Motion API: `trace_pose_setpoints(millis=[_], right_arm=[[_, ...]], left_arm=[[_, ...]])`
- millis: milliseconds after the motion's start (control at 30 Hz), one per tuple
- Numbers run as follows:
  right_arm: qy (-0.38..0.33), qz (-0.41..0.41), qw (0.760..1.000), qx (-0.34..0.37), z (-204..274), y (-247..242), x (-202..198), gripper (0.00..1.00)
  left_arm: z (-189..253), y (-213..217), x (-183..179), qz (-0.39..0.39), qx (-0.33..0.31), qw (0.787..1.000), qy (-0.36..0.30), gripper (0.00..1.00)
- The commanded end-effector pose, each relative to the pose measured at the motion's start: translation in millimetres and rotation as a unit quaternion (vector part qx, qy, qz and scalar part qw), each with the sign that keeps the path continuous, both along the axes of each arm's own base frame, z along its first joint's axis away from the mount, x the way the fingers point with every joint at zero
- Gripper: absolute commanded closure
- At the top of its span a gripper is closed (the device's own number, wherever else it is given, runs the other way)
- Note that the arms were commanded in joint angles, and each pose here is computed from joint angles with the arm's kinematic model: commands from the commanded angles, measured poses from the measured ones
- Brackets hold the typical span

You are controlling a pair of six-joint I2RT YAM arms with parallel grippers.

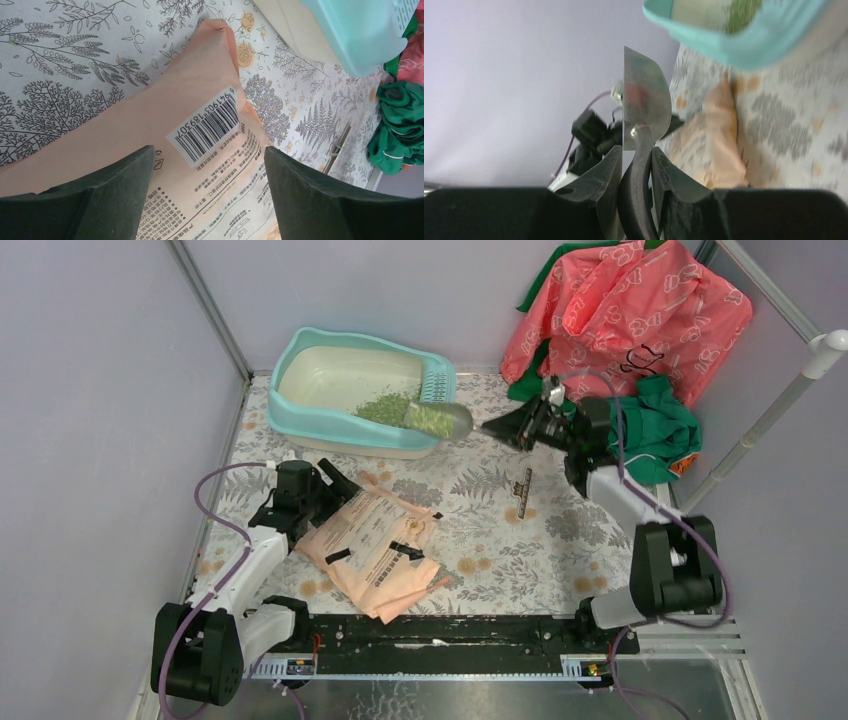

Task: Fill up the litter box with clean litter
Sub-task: Pour the cat litter into the litter box.

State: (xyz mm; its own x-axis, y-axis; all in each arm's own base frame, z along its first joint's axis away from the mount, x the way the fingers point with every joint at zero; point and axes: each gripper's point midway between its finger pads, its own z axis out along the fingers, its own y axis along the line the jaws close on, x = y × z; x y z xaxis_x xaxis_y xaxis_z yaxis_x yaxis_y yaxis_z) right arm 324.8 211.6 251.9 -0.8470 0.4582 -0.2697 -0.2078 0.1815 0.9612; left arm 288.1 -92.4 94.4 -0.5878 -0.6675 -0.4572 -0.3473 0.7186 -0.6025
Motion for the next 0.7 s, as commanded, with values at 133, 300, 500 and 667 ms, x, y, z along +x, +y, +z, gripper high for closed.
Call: trace_pose_setpoints(millis=[133, 300, 500, 667], right_arm=[[-0.06, -0.047, 0.994, -0.084, 32.3, 37.1, 162.5, 1.0], [-0.046, -0.049, 0.978, -0.197, -1.8, 85.4, 222.1, 1.0], [-0.095, -0.092, 0.952, -0.275, 2.7, 116.5, 249.9, 1.0], [-0.155, -0.162, 0.897, -0.382, 7.7, 102.0, 236.0, 1.0]], left_arm=[[9.4, -5.2, 5.6, -0.012, -0.017, 0.999, -0.033, 0.12], [9.6, -1.8, 3.1, -0.009, -0.017, 0.999, -0.034, 0.12], [8.6, -0.4, 2.1, -0.01, -0.02, 0.999, -0.034, 0.12], [7.6, 1.2, 1.2, -0.012, -0.017, 0.999, -0.033, 0.12]])
